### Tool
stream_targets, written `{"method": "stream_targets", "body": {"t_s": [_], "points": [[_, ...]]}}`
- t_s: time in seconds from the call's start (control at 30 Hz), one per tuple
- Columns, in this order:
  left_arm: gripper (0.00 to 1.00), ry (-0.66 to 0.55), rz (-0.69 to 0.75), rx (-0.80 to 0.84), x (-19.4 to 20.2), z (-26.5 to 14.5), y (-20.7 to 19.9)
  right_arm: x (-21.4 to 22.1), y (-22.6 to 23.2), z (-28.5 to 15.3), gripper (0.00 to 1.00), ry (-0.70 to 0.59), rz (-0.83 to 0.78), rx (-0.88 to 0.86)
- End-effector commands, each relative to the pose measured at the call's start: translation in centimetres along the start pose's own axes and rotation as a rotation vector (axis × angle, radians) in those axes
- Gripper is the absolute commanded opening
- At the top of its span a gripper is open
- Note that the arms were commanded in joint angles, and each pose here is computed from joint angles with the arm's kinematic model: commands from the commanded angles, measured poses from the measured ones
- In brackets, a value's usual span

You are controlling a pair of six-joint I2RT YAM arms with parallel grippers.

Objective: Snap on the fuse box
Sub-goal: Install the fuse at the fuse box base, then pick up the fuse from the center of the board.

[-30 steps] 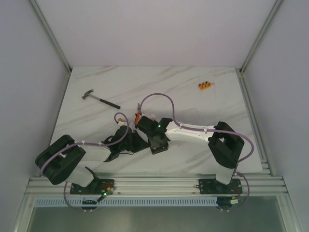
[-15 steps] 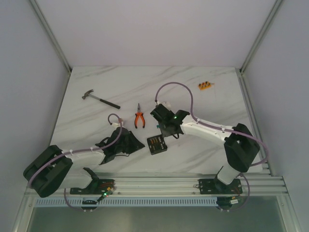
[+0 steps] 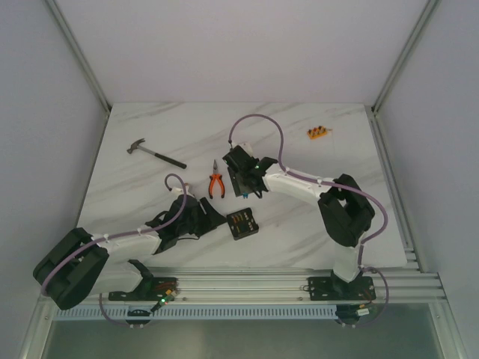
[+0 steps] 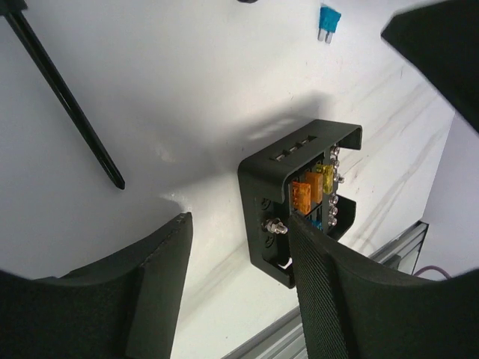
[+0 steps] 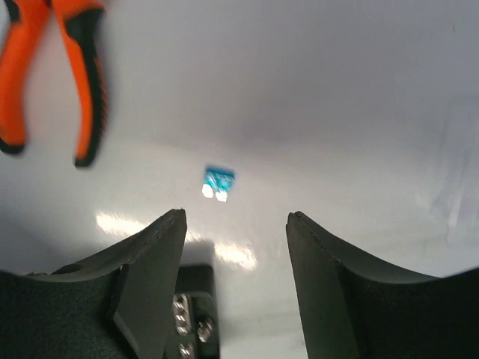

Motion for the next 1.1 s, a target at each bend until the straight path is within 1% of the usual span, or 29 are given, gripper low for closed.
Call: {"method": "stream_targets", "body": {"t_s": [0.0, 0.27, 0.43, 0.7, 0.83, 0.97, 1.07], "points": [[0.66, -0.005, 0.019, -0.100, -0.2, -0.1, 2.3, -1.6, 0.7, 1.8, 0.63, 0.014, 0.040, 0.025], [0.79, -0.027, 0.022, -0.099, -0.8, -0.6, 2.6, -0.9, 0.9, 3.6, 0.60, 0.071, 0.107, 0.003], [0.87, -0.033, 0.023, -0.102, -0.9, -0.6, 2.6, -0.6, 1.5, 4.5, 0.55, 0.096, 0.107, -0.023], [0.96, -0.032, 0.028, -0.099, -1.0, -0.6, 2.5, 0.2, 1.9, 5.4, 0.46, 0.139, 0.125, -0.058], [1.00, -0.033, 0.029, -0.099, -1.0, -0.6, 2.5, 0.9, 1.8, 5.7, 0.39, 0.161, 0.131, -0.061], [1.00, -0.032, 0.029, -0.099, -1.0, -0.6, 2.5, 1.4, 1.8, 5.8, 0.35, 0.172, 0.136, -0.058], [1.00, -0.033, 0.028, -0.097, -1.0, -0.6, 2.4, 1.5, 1.5, 5.9, 0.29, 0.170, 0.139, -0.040]]}}
Point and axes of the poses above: each gripper's point midway between its finger pads, its own z axis out along the fingers, its own y axis along the line the jaws close on, x = y × z, the point moved 3 cm from there along -z, back along the fingers, and after that the axes turned 7 degrees about -z, right-handed, at the moved point
